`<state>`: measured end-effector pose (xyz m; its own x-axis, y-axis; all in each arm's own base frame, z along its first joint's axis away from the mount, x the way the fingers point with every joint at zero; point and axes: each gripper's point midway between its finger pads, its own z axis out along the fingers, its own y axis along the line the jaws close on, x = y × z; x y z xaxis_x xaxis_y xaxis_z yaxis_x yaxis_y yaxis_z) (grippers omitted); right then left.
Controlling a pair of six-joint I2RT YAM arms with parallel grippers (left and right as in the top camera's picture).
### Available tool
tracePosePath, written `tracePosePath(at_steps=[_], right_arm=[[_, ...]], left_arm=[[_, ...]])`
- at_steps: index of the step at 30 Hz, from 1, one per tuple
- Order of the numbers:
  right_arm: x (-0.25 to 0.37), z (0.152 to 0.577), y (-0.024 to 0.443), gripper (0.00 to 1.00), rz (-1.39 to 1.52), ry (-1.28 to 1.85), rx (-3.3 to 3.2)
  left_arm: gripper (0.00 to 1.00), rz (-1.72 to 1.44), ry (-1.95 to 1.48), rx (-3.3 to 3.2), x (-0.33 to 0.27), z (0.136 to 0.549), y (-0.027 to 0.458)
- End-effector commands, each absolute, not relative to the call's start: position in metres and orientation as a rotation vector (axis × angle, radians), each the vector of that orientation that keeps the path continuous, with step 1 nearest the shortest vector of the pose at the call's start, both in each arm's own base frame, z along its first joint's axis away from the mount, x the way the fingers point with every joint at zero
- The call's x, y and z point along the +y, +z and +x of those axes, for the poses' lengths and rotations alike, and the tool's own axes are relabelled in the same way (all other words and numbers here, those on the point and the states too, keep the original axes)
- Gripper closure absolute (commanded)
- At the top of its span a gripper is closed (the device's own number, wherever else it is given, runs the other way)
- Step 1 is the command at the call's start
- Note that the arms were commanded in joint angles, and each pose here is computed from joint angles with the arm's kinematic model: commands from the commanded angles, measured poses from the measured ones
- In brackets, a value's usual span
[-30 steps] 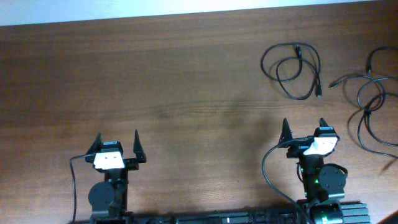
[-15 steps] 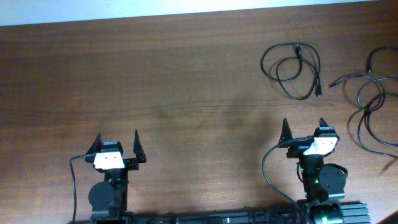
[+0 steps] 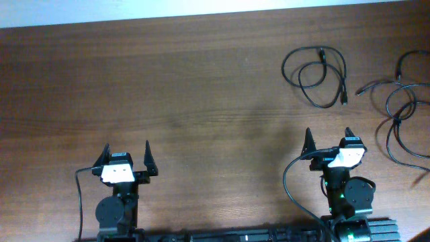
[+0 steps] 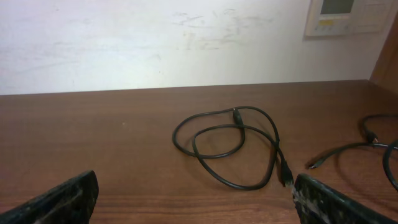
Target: Untangle cables
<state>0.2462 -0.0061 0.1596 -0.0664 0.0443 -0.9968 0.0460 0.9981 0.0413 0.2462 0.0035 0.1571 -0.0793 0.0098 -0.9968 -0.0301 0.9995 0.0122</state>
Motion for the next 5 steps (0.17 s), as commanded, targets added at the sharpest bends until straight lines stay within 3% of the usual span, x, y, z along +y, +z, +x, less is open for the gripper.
tracePosePath(at_steps=[1,5], right_arm=[[-0.0078,0.2459,0.1567,0.01,0.078,-0.011,1.643],[-0.0078,0.2459,0.1567,0.01,0.078,-0.011,1.643]], left_arm=[[0.01,0.004,0.037,1.650,0.0024,0.2458,0.1565],[0.01,0.004,0.037,1.650,0.0024,0.2458,0.1565]])
